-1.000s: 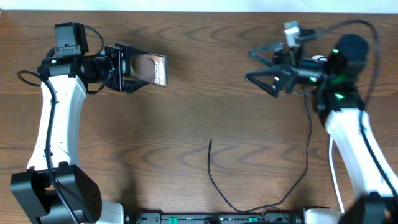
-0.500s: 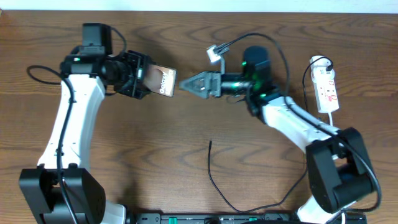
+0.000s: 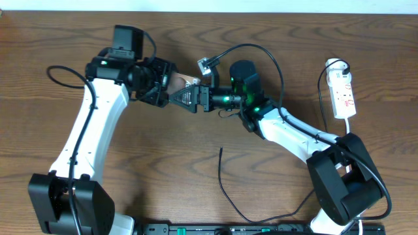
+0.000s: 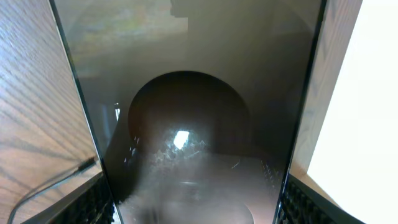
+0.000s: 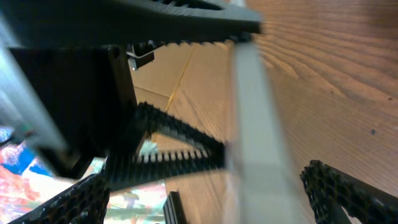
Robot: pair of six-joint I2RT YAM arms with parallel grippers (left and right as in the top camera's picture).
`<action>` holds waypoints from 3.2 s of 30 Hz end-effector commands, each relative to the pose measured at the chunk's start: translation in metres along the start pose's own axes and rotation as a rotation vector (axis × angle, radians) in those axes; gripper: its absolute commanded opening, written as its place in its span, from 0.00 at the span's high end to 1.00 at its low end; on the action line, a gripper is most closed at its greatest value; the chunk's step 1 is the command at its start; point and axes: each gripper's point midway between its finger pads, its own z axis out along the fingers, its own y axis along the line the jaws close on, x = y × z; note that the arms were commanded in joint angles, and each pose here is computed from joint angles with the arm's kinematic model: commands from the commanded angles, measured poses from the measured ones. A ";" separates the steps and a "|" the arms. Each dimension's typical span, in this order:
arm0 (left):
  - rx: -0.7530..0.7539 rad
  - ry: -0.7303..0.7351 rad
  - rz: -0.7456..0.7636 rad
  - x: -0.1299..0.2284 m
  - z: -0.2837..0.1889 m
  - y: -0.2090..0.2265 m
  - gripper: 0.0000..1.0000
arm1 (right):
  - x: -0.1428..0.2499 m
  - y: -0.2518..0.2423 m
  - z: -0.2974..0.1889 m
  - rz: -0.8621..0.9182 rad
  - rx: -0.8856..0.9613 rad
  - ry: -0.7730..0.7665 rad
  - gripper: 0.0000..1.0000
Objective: Plug charger to phone and switch on socket
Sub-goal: 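Move the right gripper toward the phone held by the left gripper, then grasp the phone's edge with the right gripper beside the left gripper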
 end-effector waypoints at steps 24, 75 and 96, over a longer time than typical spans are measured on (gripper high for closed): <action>0.015 0.010 -0.003 0.016 -0.001 -0.009 0.93 | -0.007 0.000 0.004 -0.028 0.027 -0.039 0.91; 0.007 -0.057 -0.005 0.003 -0.002 -0.008 0.93 | -0.007 -0.003 0.002 -0.019 0.029 -0.034 0.01; 0.030 0.014 -0.006 0.013 -0.003 -0.012 0.93 | -0.008 -0.006 -0.010 -0.056 0.004 -0.002 0.01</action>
